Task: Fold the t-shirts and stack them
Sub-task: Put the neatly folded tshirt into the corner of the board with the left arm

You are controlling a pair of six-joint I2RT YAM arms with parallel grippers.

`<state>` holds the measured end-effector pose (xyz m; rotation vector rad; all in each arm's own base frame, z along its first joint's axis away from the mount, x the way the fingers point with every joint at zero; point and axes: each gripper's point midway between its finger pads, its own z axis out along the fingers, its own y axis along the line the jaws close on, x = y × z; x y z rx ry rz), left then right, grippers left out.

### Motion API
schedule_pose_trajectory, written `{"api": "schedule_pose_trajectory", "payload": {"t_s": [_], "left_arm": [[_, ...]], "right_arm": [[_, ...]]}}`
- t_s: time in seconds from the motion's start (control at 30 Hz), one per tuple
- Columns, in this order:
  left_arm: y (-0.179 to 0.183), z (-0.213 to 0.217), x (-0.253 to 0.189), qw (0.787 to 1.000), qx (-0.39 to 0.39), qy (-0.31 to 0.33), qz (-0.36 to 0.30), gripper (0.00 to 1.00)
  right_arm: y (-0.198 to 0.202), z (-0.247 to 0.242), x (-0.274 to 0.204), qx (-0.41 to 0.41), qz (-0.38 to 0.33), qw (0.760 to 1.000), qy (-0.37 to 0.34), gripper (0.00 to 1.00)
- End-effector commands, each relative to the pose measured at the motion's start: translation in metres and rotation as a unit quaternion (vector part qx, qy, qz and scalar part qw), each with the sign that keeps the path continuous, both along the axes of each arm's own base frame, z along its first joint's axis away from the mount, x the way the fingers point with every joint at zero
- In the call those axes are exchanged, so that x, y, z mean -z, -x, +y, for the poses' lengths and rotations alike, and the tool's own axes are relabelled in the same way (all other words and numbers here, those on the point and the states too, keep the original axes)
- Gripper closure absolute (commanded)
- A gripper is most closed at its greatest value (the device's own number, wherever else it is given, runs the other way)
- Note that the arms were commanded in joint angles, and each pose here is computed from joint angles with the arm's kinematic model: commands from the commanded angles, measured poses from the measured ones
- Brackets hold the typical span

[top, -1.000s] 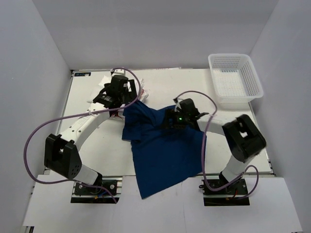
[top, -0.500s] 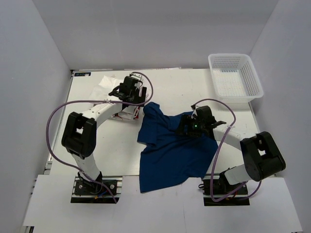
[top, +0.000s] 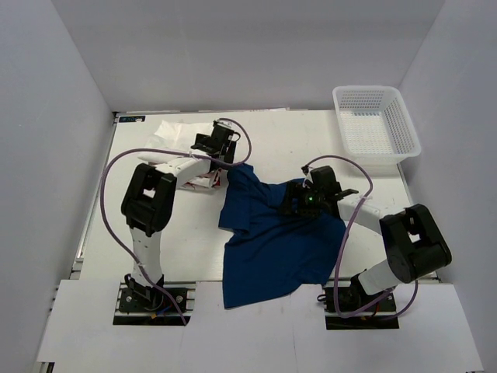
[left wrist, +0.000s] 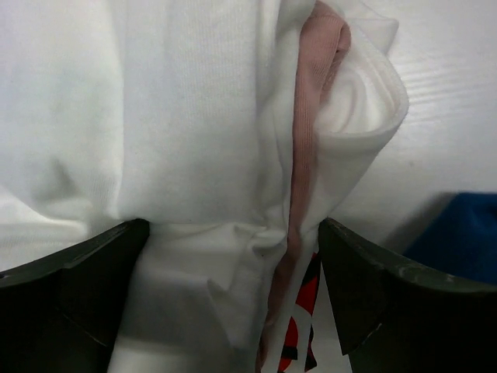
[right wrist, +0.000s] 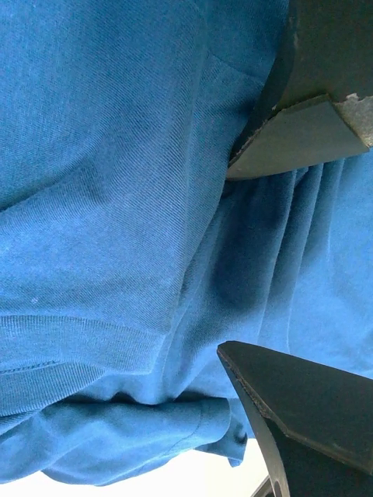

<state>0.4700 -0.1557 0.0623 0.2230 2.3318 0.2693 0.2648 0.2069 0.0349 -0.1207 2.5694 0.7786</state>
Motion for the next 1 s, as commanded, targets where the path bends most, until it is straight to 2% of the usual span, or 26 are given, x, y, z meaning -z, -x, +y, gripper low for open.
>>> {"api": "schedule_pose_trajectory", "payload": {"t_s": [0.0,0.13,0.17,0.33,0.57,0.67,0.77,0.83,0.87,0.97], "left_arm": [[0.023,0.037,0.061,0.994,-0.057,-0.051,0.076,0.0],[0.013,0.063,0.064,0.99,-0.099,-0.088,0.049,0.03],[0.001,0.07,0.063,0.991,-0.104,-0.073,0.031,0.04],[-0.031,0.079,0.054,0.997,-0.052,-0.053,-0.002,0.06],[-0.067,0.108,0.056,0.998,-0.027,-0.057,-0.014,0.08],[-0.083,0.118,0.04,0.998,-0.028,-0.054,-0.036,0.08],[-0.114,0.125,-0.002,0.996,-0.037,-0.029,-0.078,0.07],[-0.113,0.122,-0.013,0.997,-0.044,-0.017,-0.059,0.01],[-0.121,0.123,-0.033,0.995,-0.058,-0.013,-0.076,0.0],[-0.114,0.123,-0.071,0.992,-0.093,0.017,-0.089,0.0]], "right_arm": [[0.014,-0.014,0.024,-0.001,0.041,0.998,0.046,0.1],[0.008,-0.015,0.023,0.007,0.04,0.998,0.052,0.1],[0.005,-0.016,0.022,0.01,0.04,0.998,0.052,0.1],[0.002,-0.016,0.025,0.014,0.047,0.997,0.056,0.1],[-0.007,-0.017,0.021,0.025,0.051,0.997,0.06,0.1],[-0.013,-0.017,0.019,0.028,0.044,0.997,0.064,0.1],[-0.017,-0.016,0.012,0.028,0.037,0.997,0.059,0.1],[-0.015,-0.015,0.012,0.022,0.035,0.998,0.057,0.1],[-0.015,-0.014,0.011,0.018,0.033,0.998,0.056,0.1],[-0.007,-0.014,0.014,0.005,0.039,0.998,0.054,0.1]]}}
